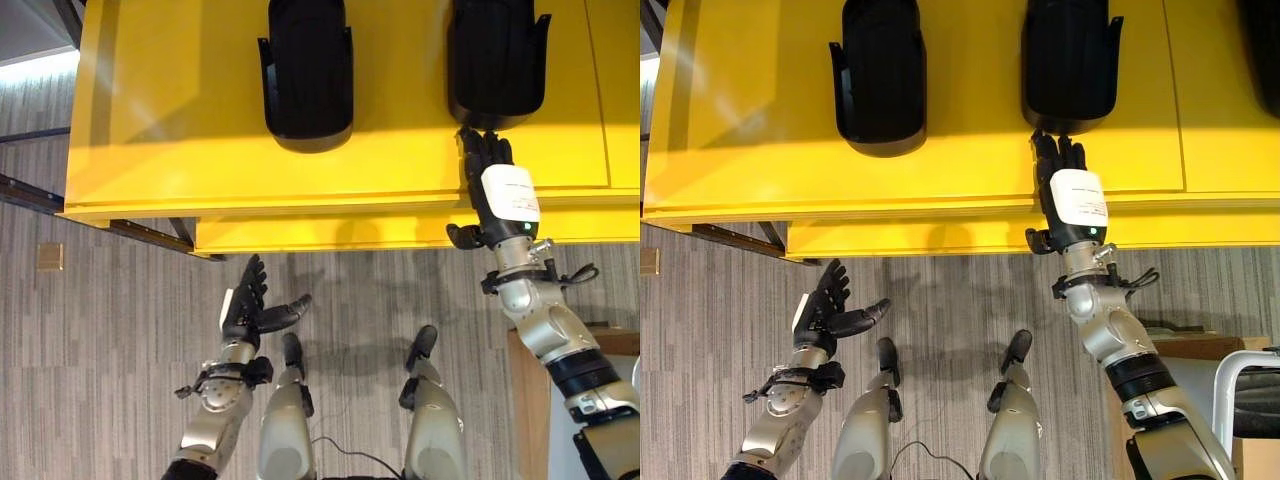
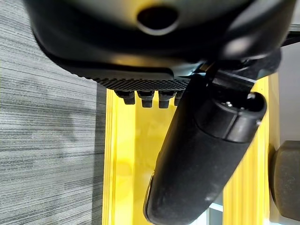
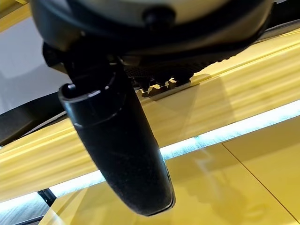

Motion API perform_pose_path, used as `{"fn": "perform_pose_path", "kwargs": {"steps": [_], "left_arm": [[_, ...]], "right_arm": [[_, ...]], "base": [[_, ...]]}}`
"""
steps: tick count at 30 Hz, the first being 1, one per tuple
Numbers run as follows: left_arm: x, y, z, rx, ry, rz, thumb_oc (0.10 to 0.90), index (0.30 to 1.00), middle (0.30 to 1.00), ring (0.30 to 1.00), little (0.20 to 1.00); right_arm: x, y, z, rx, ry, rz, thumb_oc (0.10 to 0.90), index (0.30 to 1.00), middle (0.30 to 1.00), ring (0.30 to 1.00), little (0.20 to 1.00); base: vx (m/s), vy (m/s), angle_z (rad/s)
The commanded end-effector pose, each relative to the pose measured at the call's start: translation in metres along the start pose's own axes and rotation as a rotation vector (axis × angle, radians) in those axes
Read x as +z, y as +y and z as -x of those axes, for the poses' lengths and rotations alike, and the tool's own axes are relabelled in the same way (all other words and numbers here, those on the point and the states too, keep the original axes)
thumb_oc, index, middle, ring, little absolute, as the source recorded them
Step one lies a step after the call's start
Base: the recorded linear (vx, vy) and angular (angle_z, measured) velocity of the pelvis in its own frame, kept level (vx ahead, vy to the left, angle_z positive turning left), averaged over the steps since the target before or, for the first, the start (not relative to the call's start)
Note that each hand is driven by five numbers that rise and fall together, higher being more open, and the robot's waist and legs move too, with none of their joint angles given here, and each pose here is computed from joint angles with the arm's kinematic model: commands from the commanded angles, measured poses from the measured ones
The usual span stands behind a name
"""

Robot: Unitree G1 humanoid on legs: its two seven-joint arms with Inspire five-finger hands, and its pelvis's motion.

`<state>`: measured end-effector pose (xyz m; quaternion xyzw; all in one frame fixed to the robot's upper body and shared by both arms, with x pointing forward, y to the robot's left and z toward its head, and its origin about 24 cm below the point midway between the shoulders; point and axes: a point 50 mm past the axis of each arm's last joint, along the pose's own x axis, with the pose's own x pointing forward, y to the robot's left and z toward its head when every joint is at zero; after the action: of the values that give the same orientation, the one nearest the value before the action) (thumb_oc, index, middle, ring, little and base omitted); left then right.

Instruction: Move parts from the plastic box to the shelf.

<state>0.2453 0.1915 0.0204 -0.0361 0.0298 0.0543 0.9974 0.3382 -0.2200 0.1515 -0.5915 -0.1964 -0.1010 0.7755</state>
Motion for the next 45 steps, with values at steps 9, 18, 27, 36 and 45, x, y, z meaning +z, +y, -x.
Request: {"fn": "perform_pose_path", "kwargs": {"steps": [9,18,27,36,45], "left_arm": [[0.034,0.005,-0.001,-0.006,-0.203,0.005,0.900,1.000,1.000,1.000,1.000],[0.036,0.008,-0.002,0.011,-0.210,-0.001,0.900,1.000,1.000,1.000,1.000],[0.035,0.013,-0.001,0.045,-0.200,-0.022,0.900,1.000,1.000,1.000,1.000],[0.034,0.015,0.001,0.061,-0.195,-0.030,0.900,1.000,1.000,1.000,1.000],[0.033,0.014,0.001,0.062,-0.190,-0.033,0.900,1.000,1.000,1.000,1.000]], "right_arm": [[-0.017,-0.013,-0.008,0.003,0.054,0.068,0.900,1.000,1.000,1.000,1.000],[-0.006,-0.015,-0.006,-0.011,0.006,0.041,0.900,1.000,1.000,1.000,1.000],[0.035,-0.005,0.014,0.005,-0.119,-0.203,0.900,1.000,1.000,1.000,1.000],[0.080,0.001,0.014,0.030,-0.255,-0.403,0.900,1.000,1.000,1.000,1.000],[0.111,0.004,0.005,0.057,-0.347,-0.441,0.900,1.000,1.000,1.000,1.000]], "base": [[0.00,0.000,0.00],[0.00,0.000,0.00],[0.00,0.000,0.00],[0.00,0.010,0.01],[0.00,0.003,0.00]]}}
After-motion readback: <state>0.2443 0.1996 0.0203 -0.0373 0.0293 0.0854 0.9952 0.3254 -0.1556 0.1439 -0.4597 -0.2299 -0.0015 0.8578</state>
